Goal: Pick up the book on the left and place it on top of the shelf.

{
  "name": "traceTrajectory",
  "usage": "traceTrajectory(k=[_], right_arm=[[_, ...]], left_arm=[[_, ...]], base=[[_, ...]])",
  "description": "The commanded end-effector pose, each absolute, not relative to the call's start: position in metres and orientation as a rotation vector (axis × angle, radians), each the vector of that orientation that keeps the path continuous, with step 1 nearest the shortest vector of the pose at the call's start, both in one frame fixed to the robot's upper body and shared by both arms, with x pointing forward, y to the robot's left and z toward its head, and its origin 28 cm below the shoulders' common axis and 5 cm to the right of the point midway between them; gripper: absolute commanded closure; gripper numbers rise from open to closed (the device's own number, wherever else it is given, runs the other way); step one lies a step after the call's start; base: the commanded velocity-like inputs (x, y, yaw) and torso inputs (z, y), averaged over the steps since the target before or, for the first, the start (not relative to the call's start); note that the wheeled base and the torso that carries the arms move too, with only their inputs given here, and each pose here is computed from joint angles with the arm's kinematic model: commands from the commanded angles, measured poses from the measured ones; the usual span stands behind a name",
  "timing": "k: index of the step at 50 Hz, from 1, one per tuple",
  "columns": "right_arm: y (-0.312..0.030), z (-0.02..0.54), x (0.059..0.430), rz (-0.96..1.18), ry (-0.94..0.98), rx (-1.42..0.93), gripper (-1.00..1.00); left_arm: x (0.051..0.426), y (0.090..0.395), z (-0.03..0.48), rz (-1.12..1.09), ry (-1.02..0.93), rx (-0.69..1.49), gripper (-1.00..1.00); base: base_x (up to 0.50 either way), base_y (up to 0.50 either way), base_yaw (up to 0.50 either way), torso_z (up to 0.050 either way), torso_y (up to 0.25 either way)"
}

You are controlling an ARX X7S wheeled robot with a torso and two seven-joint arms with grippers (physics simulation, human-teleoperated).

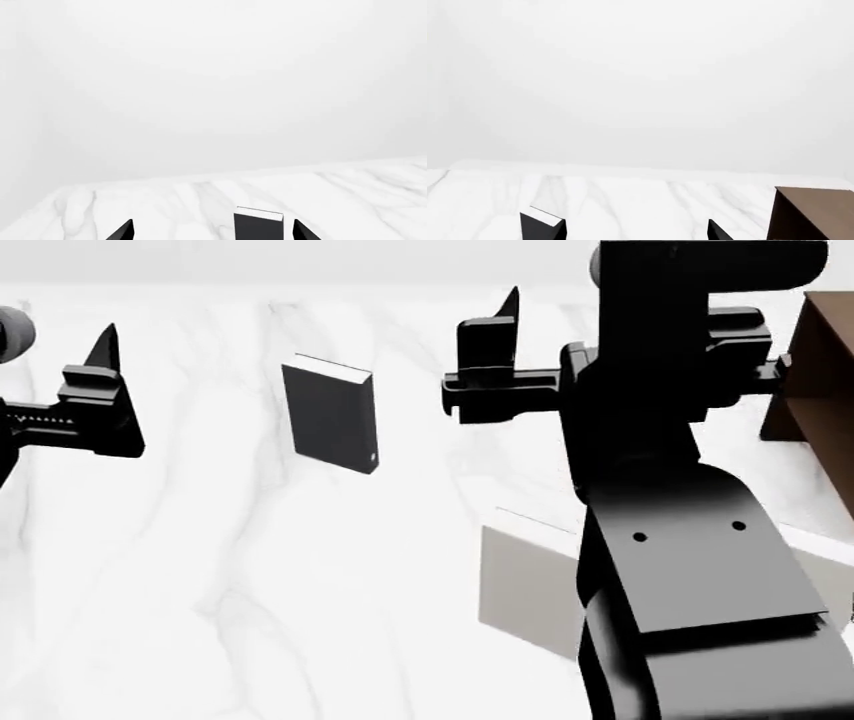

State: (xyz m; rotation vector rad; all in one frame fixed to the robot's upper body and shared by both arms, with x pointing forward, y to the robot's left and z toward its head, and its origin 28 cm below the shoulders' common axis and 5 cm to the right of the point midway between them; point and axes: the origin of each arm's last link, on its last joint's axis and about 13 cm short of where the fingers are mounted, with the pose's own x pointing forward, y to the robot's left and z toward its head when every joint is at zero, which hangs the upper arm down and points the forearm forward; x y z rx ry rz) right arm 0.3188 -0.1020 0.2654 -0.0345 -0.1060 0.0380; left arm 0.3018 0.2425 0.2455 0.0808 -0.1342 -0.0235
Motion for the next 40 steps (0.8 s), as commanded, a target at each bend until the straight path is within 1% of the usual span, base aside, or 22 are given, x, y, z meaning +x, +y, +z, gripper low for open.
traceTrajectory(k=[1, 40], right_arm=[[-0.104, 0.279, 0.317, 0.05, -0.104, -0.039, -1.0], [-0.104, 0.265, 0.322, 0.062, -0.059, -0.048, -1.0]], left_arm=[[0.301, 0.245, 0.253, -0.019, -0.145, 0.087, -1.0], [0.303, 0.245, 0.249, -0.021, -0.146, 0.084, -1.0]], base=[[0.5, 0.0, 0.0, 0.0, 0.0], [0.5, 0.0, 0.0, 0.0, 0.001]])
